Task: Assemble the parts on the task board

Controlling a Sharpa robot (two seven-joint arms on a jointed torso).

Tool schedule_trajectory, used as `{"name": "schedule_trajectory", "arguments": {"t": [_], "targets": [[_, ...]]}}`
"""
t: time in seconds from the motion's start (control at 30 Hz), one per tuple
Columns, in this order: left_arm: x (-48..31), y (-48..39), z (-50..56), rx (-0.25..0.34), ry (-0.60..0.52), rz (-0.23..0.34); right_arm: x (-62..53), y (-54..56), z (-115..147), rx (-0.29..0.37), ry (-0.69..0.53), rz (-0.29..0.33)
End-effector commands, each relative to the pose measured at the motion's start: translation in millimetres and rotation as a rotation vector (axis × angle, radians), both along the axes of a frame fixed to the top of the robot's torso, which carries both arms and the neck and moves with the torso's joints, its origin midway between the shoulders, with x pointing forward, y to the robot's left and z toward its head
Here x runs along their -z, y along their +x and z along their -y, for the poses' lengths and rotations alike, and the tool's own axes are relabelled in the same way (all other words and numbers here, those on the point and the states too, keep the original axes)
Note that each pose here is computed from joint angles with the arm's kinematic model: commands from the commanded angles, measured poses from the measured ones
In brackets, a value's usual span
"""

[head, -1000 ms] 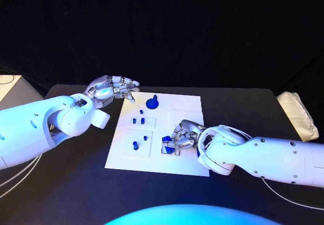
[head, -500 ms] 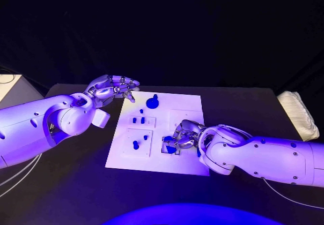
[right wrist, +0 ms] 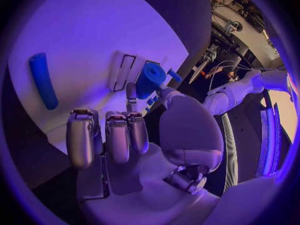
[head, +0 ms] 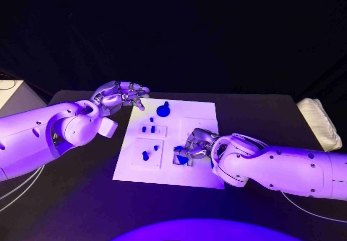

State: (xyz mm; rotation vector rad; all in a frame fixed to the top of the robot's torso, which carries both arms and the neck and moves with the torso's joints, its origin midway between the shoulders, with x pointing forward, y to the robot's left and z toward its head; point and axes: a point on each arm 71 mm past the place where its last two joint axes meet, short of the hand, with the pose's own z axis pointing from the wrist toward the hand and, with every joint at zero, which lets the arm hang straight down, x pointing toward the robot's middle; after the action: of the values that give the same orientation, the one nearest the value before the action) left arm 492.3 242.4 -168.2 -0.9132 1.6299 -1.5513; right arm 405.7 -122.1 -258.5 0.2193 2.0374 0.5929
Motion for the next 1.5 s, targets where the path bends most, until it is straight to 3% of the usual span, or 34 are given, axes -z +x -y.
{"name": "schedule_trajectory", "arguments": {"t": [0.03,0.63,0.87,1.03,1.17,1.3,1.5], "targets": [[-0.8,-0.8,2.0,0.017,-0.011,-0.001,1.4,0.0,-0.3,0.001,-0.015,0.004],[-0.6,-0.9,1.7,0.018,-0.010,-0.004,0.2,-1.5,-0.2,-0.005,-0.011,0.031],[-0.5,-0.8,1.5,0.018,-0.009,-0.005,-5.4,-6.5,6.3,-0.010,0.060,0.071],[-0.6,-0.6,0.8,0.014,-0.009,-0.002,-13.1,-11.0,18.7,0.014,0.166,0.105],[-1.0,-0.5,0.0,0.009,-0.010,0.003,-21.6,-15.1,40.6,0.077,0.229,0.093],[-1.3,-0.5,-0.6,0.005,-0.012,0.007,-25.9,-14.3,61.4,0.117,0.228,0.072],[-1.8,-1.4,-0.9,0.004,-0.014,0.010,-24.4,-19.9,85.7,0.115,0.169,0.066]]}}
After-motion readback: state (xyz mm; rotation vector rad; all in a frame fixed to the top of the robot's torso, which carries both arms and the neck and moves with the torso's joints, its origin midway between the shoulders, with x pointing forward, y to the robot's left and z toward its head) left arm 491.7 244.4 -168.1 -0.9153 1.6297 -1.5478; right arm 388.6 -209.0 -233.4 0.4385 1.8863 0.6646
